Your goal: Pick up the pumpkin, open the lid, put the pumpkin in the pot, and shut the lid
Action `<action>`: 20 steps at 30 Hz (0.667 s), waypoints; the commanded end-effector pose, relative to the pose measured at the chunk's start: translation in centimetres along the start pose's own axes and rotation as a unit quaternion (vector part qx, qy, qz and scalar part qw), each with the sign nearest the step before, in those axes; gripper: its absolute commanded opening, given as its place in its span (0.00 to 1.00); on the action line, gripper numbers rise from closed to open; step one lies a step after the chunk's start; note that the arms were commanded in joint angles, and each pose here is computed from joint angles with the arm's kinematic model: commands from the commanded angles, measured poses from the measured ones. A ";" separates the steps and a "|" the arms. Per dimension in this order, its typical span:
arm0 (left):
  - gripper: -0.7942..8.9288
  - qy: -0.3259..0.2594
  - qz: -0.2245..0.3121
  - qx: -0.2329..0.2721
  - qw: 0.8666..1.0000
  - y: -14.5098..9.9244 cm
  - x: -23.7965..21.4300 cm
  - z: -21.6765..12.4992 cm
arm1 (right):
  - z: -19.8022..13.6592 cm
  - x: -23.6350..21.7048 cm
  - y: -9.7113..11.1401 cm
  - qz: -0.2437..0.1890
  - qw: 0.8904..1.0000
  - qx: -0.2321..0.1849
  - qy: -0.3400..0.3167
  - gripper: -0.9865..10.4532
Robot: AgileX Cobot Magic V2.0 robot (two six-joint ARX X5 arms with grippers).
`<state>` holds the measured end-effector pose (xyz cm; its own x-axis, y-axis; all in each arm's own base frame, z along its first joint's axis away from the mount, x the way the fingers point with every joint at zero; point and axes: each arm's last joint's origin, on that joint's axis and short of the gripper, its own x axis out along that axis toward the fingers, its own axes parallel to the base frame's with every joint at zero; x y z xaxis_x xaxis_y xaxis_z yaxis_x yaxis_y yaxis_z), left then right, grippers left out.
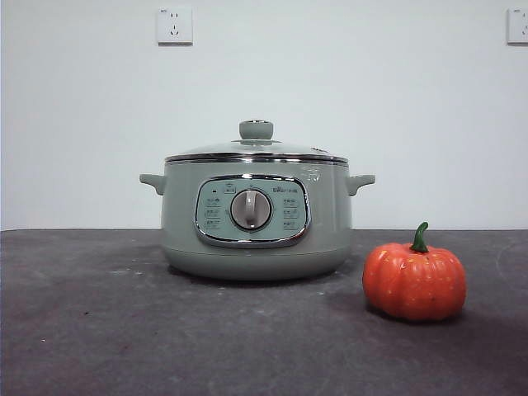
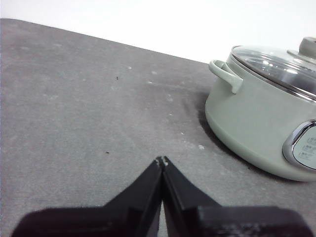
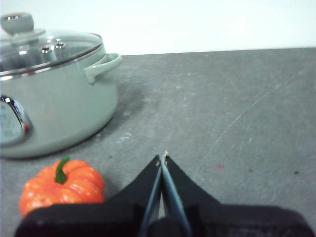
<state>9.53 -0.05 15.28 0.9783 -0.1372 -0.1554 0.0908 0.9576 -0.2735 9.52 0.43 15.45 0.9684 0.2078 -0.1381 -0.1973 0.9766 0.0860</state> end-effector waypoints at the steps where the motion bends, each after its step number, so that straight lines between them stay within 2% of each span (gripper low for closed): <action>1: 0.08 0.008 -0.006 -0.010 1.000 0.1 0.1 -0.5 | -0.4 0.1 0.0 0.000 0.995 0.104 0.008 0.09; 5: 0.07 0.013 -0.025 -0.016 0.999 0.0 0.1 -0.4 | -0.4 0.1 0.0 0.001 0.990 0.138 0.006 0.09; 9: 0.07 0.016 -0.042 -0.054 0.998 -0.3 -0.1 0.0 | 0.5 -0.2 0.2 0.016 0.984 0.180 0.000 0.08; 15: 0.07 0.030 -0.086 -0.070 0.993 -1.3 -1.2 2.0 | 3.1 -0.7 0.6 0.048 0.981 0.190 -0.006 0.08; 20: 0.07 0.038 -0.106 -0.071 0.991 -2.2 -2.2 4.3 | 6.1 -0.8 0.9 0.066 0.978 0.196 0.020 0.08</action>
<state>7.99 -0.74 20.11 0.9245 -0.3505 -0.1497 0.2577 0.8642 -0.4321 9.46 0.79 21.00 0.9328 0.3322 -0.1394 -0.2336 0.8524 0.4679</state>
